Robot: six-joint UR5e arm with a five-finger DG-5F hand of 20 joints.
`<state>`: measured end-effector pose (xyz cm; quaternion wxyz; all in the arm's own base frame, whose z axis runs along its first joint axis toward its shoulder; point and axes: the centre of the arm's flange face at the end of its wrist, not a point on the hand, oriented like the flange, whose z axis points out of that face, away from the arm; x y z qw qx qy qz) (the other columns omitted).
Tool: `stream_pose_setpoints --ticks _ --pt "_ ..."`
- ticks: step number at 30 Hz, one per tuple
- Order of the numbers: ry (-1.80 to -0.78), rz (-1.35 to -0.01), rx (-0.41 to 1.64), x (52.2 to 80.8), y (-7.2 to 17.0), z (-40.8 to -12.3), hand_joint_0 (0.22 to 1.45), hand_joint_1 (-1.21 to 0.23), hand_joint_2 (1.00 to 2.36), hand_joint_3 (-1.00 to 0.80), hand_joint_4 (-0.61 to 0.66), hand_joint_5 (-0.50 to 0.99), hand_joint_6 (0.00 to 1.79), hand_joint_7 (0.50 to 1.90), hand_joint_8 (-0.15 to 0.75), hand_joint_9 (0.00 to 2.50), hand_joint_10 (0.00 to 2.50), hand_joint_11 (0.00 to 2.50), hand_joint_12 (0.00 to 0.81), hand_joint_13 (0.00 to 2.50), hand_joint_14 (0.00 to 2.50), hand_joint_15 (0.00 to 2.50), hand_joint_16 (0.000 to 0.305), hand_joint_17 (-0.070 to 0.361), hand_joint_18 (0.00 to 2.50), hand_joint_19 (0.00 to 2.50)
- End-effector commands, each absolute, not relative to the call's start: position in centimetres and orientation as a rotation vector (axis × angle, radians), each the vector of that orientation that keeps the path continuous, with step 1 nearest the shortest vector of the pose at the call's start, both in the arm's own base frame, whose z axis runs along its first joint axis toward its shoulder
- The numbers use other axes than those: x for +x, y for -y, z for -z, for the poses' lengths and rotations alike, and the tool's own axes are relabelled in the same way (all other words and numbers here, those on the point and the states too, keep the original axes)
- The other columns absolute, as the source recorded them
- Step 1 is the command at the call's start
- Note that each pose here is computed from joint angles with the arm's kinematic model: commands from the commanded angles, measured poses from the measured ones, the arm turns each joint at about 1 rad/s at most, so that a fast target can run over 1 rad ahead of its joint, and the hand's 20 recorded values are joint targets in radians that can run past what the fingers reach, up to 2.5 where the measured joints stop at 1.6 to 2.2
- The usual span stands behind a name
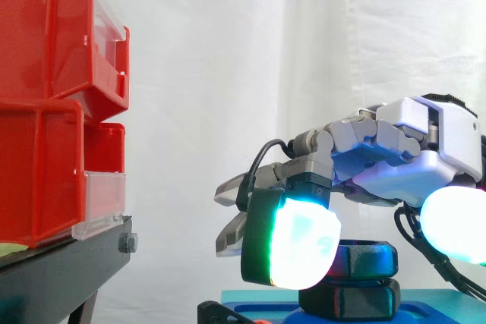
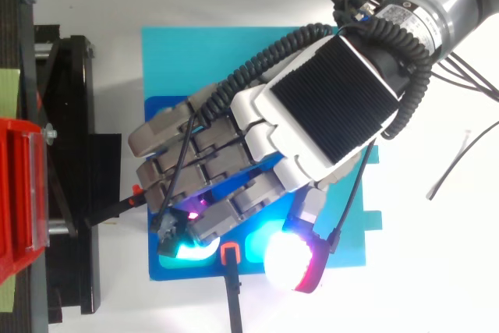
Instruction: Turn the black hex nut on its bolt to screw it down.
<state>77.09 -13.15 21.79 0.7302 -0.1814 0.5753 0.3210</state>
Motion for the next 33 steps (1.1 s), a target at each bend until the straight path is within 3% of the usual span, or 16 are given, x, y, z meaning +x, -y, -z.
stream_pose_setpoints --ticks 1,33 --pt "-1.258 -0.699 -0.403 77.0 13.6 -21.9 0.51 -0.4 1.0 -0.5 0.21 -0.18 0.63 0.91 0.276 0.56 0.01 0.42 0.285 0.58 0.01 0.22 0.05 0.112 0.51 0.32" --pt "-1.247 -0.68 -0.428 76.2 17.0 -21.9 0.51 -0.4 1.0 -0.5 0.22 -0.18 0.64 0.9 0.279 0.57 0.01 0.42 0.283 0.58 0.01 0.22 0.05 0.113 0.52 0.33"
